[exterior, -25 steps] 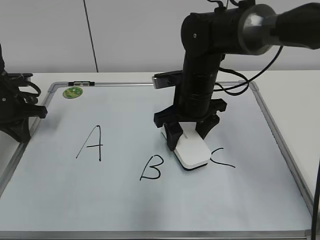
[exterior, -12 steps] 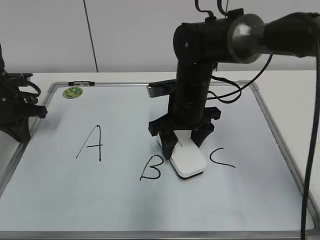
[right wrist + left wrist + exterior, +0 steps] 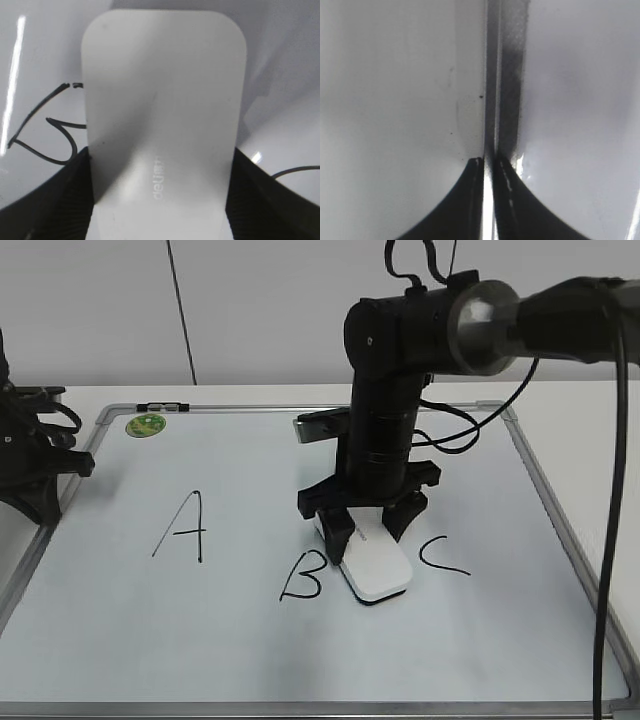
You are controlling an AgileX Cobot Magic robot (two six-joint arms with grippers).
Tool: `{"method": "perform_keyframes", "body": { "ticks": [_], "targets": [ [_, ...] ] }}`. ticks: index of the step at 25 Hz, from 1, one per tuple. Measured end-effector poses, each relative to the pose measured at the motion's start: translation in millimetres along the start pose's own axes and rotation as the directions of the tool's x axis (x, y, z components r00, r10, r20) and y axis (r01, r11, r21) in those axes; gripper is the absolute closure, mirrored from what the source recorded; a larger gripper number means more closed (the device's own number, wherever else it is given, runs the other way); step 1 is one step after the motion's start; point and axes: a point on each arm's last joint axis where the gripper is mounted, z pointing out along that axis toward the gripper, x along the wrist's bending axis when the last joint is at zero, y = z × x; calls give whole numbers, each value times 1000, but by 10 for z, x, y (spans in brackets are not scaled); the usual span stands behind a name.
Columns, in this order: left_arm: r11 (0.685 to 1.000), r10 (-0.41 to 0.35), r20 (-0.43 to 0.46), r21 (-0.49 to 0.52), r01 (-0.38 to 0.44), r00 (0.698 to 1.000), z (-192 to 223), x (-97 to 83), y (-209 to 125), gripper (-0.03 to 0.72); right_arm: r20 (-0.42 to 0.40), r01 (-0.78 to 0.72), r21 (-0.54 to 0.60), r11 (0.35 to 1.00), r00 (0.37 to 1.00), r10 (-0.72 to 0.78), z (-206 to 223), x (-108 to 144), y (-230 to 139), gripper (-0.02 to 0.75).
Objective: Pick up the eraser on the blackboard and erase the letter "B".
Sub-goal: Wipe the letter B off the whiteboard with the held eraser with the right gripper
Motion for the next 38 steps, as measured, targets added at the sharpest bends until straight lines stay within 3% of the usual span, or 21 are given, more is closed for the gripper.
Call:
{"method": "perform_keyframes", "body": {
  "ticks": [12,25,32,38],
  "targets": [
    [1000,0,0,-2,0,1000,0,0,2,660,17,23,19,1000,1000,-24,69,108,5,221],
    [1000,0,0,-2,0,1000,0,0,2,660,-26,144,26,989,989,-143,162,757,-114,221],
    [1000,0,1,-2,0,1000,0,-1,2,660,-42,179,34,983,983,-178,193,937,-169,221],
    [1000,-1,2,-2,1,1000,0,-2,1,660,31,154,29,988,987,-155,201,924,-169,221]
  ]
}}
